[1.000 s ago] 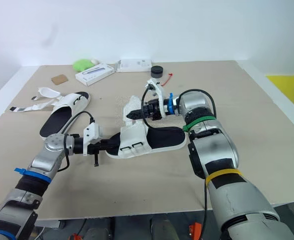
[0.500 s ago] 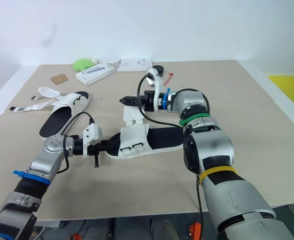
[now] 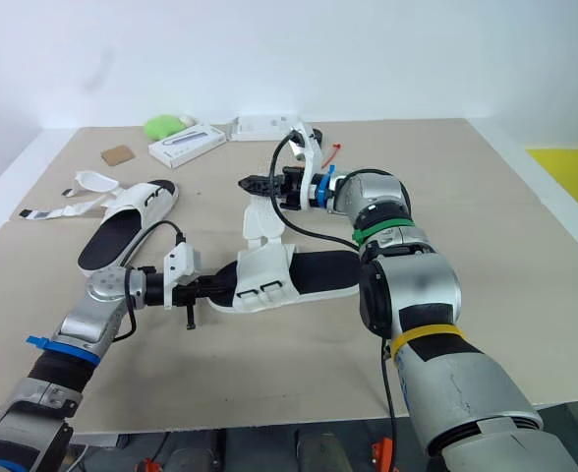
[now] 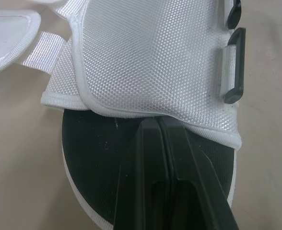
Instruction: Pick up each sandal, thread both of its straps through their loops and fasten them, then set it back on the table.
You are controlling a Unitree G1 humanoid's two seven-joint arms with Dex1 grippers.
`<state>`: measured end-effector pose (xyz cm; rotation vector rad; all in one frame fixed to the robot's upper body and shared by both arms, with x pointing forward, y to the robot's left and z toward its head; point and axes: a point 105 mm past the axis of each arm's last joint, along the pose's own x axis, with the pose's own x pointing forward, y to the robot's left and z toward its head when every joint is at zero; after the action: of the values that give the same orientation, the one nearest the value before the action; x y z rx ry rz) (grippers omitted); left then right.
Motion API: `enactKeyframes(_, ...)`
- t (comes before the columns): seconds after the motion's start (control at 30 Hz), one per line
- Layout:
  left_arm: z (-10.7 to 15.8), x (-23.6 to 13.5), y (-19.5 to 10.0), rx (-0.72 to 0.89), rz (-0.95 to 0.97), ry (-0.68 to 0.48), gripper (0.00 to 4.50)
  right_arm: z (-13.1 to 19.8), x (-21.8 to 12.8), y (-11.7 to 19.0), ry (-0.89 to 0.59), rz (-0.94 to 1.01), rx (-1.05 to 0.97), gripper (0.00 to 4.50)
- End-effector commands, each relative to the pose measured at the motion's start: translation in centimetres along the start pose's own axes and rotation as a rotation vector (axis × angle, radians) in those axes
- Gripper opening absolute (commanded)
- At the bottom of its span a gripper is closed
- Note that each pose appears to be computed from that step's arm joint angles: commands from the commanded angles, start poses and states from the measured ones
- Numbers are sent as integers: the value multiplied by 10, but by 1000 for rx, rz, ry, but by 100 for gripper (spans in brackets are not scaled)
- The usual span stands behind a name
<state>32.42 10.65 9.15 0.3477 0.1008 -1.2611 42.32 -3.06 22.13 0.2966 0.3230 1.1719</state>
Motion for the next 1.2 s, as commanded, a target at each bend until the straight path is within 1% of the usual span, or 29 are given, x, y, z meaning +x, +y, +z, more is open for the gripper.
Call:
enactKeyframes(0.03,-52,4,-29,-158,-70,151,0,24,-1,16,-64,80,-107,6)
enactKeyframes(0.1,-53,4,-30,-160,-73,151,0,25,0,17,-48,73,-180,6)
enactKeyframes(0.2,-53,5,-32,-161,-78,152,0,23,-1,30,-9,148,-353,6)
enactKeyframes(0.23,-53,6,-32,-162,-80,151,0,21,-1,36,10,165,-465,6)
enactKeyframes(0.33,-53,6,-33,-164,-82,150,0,9,-5,59,41,221,-719,6)
enactKeyframes(0.43,-54,5,-34,-167,-83,151,0,-28,-13,75,114,221,-1177,6)
enactKeyframes(0.5,-55,4,-35,-169,-84,154,0,-46,-18,87,107,245,-1393,6)
enactKeyframes(0.53,-55,4,-35,-170,-84,154,0,-50,-20,91,97,255,-1446,6)
enactKeyframes(0.6,-56,3,-36,-173,-84,155,0,-54,-27,91,74,235,-1665,6)
enactKeyframes(0.67,-56,3,-36,-175,-85,156,0,-54,-33,88,44,217,-1837,6)
enactKeyframes(0.73,-56,3,-36,-177,-85,156,0,-53,-39,87,-2,209,-1938,6)
enactKeyframes(0.77,-57,3,-36,-177,-85,155,0,-55,-44,85,-11,217,-2020,6)
enactKeyframes(0.87,-56,4,-37,-179,-88,153,0,-67,-54,88,-65,291,-2162,6)
enactKeyframes(0.93,-56,6,-37,-178,-91,151,0,-74,-61,94,-144,340,-2226,6)
enactKeyframes(1.0,-56,6,-36,-178,-92,150,0,-77,-63,94,-176,350,-2265,6)
enactKeyframes(1.07,-55,7,-36,-179,-92,146,0,-73,-66,91,-210,293,-2302,6)
enactKeyframes(1.13,-55,9,-36,-180,-94,143,0,-69,-69,84,-213,222,-2344,6)
enactKeyframes(1.17,-55,9,-36,-180,-95,143,0,-63,-70,86,-273,173,-2366,6)
enactKeyframes(1.2,-55,10,-36,-180,-95,143,0,-58,-69,84,-290,123,-2387,6)
